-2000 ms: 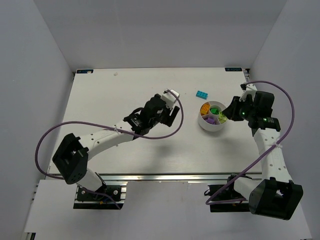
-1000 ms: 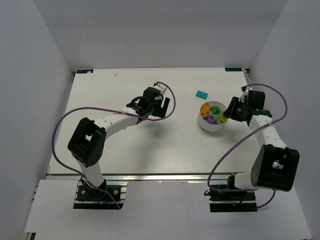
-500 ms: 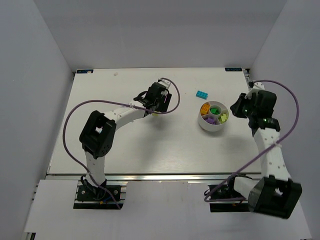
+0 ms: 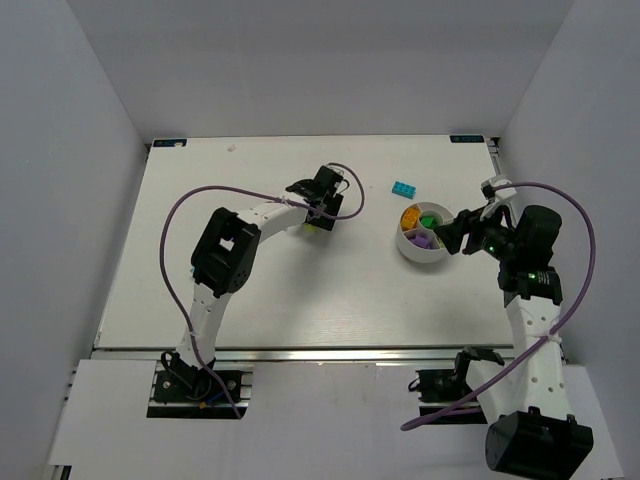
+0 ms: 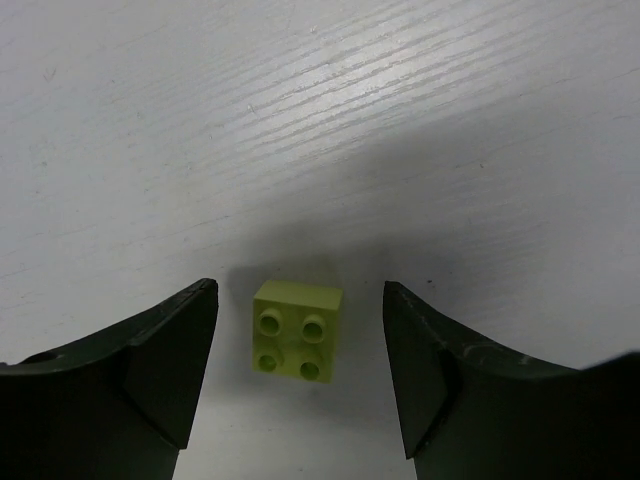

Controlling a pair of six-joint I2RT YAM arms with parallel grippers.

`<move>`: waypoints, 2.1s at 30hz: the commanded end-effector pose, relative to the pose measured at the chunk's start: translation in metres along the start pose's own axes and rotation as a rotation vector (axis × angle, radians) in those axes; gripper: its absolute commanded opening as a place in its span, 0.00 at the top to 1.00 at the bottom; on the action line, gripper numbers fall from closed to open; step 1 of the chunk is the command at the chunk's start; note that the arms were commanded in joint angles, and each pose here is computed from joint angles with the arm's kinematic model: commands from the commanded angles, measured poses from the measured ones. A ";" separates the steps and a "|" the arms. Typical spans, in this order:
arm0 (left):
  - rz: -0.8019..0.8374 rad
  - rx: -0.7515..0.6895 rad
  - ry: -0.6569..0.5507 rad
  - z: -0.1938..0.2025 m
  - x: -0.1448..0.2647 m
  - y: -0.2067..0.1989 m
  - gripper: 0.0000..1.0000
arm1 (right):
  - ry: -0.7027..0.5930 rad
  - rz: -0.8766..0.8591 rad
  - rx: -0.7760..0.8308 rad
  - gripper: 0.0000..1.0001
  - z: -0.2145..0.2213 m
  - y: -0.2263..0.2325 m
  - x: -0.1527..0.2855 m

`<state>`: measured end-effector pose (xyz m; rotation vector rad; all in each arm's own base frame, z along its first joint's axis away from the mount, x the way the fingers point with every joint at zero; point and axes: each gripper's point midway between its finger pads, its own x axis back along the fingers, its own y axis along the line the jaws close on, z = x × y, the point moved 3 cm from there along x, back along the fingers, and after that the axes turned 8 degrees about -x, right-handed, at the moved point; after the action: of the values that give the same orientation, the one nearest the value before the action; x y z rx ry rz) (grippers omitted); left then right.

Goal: Sort the legos into containers by color

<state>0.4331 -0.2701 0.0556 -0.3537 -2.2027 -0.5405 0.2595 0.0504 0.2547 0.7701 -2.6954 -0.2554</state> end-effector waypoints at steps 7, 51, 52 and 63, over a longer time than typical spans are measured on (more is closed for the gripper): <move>0.028 0.028 0.035 -0.001 0.010 0.004 0.47 | -0.031 -0.003 0.003 0.38 -0.003 -0.003 0.000; 0.820 -0.516 -0.937 -0.075 0.249 -0.145 0.78 | 0.584 -0.573 -0.606 0.27 0.029 0.089 -0.067; 0.817 -0.520 -0.932 -0.075 0.248 -0.145 0.78 | 0.583 -0.576 -0.607 0.27 0.028 0.089 -0.067; 0.710 -0.506 -0.921 -0.087 0.241 -0.142 0.56 | 0.587 -0.501 -0.564 0.97 0.034 0.082 -0.068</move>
<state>0.2661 -0.4210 0.2284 -1.9358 -2.3510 -0.5386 0.2630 0.1591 0.2180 1.0899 -1.7065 -0.7634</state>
